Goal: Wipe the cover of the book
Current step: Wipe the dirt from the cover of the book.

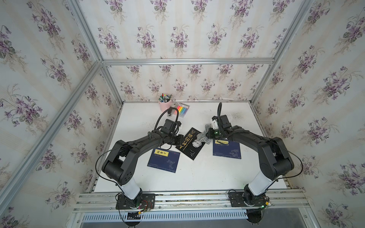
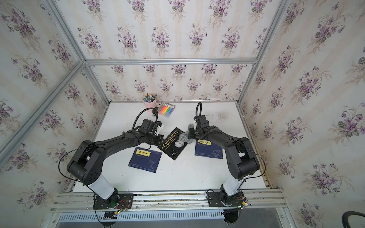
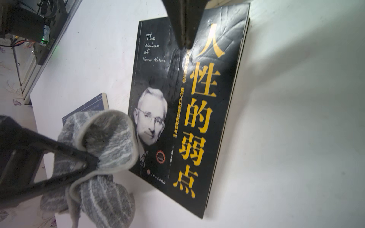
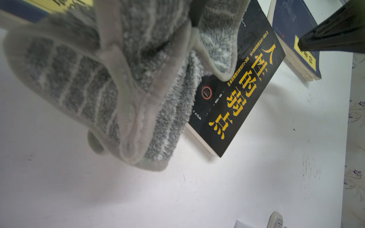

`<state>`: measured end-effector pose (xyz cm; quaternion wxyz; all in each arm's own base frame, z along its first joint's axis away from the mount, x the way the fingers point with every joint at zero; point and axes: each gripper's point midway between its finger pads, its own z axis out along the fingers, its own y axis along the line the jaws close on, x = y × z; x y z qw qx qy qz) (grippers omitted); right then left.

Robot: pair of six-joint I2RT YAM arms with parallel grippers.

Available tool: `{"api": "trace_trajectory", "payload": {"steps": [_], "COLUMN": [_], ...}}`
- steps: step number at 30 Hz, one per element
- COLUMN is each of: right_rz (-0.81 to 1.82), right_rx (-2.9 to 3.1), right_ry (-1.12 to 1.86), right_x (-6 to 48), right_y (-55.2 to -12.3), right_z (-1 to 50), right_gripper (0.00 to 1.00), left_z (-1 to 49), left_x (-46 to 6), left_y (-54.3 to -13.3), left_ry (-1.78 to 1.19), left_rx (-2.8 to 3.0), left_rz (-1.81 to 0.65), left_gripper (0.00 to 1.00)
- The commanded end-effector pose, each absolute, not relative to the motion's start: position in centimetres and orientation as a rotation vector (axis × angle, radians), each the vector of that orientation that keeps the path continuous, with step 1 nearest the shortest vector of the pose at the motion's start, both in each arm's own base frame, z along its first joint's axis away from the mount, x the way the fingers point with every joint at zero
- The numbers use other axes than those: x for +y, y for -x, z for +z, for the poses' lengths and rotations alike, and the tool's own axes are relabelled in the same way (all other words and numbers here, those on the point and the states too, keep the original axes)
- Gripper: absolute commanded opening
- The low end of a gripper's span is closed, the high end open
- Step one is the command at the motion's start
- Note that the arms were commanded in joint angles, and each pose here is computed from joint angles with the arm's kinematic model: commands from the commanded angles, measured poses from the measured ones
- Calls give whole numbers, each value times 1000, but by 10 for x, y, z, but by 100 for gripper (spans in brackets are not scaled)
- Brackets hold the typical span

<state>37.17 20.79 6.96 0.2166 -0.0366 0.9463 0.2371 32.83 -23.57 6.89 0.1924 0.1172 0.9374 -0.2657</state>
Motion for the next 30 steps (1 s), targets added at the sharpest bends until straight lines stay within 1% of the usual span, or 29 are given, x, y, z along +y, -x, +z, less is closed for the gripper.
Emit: {"api": "trace_trajectory", "payload": {"steps": [1,8,13,21,25,30], "right_rz": [691,726,723,712,711,709], "right_rx": [2590,2609,2628,2641,2669,2699], "right_ry": [145,165,179,188,221,293], "right_x": [223,243,250,255,263,282], "right_y": [-382,-399,-405,-417,-412,-392], "right_z": [73,59,47,38,28,17], "right_gripper": [0,0,0,0,0,0], "left_z": [62,39,23,10,9,5], "left_x": [-226,-213,-202,-197,-199,-202], "left_y": [-321,-305,-310,-308,-312,-316], "left_ry": [-288,-236,-186,-176,-184,-190], "left_rx": [2645,2695,2744,2782,2784,2794], "left_rz": [-712,-667,-564,-515,-509,-512], "left_gripper": [2,1,0,0,0,0]}}
